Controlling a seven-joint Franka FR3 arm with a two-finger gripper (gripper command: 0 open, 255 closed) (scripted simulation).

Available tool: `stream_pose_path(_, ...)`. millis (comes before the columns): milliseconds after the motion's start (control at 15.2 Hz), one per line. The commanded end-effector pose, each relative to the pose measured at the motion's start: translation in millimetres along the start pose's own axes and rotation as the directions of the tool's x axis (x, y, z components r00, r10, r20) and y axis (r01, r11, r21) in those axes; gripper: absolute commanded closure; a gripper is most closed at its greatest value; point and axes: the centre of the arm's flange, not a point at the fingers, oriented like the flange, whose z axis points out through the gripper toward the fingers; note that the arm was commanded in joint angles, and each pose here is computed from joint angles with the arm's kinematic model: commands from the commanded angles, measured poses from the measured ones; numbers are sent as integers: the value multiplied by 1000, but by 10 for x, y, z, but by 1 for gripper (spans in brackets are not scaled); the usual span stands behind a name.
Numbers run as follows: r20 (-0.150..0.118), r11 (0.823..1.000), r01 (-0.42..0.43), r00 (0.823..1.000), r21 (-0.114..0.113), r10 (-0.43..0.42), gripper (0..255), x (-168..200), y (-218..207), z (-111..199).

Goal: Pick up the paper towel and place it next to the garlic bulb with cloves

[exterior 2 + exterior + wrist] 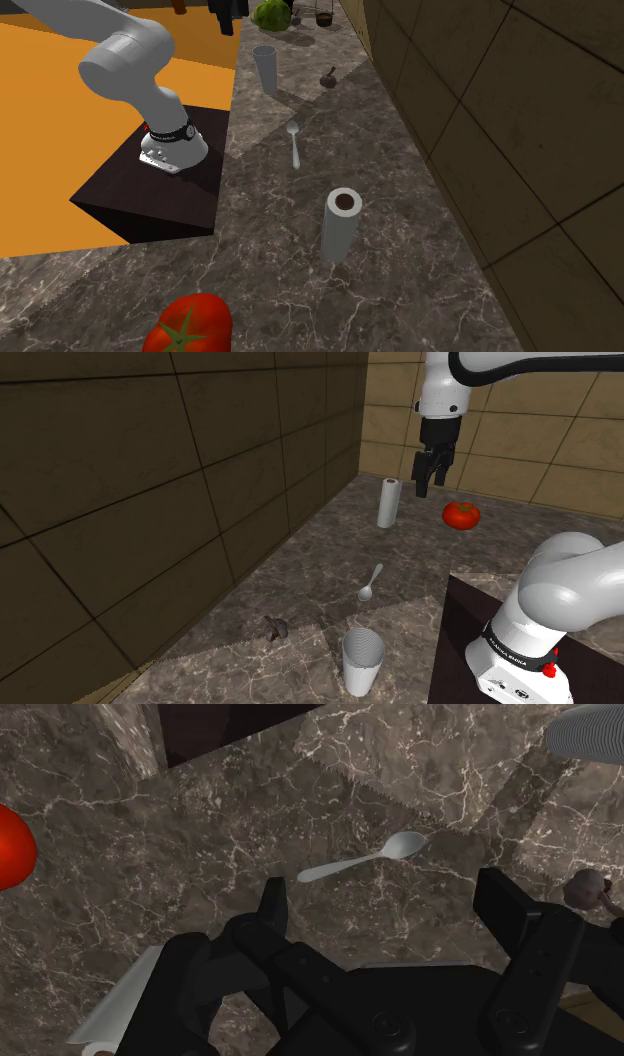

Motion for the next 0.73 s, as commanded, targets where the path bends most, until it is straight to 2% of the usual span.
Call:
stream_pose_path(0,0,1000,0,1000,0,0,0,0,0,0)
stream_pose_path(660,-51,999,-34,998,-20,33,0,838,837,383)
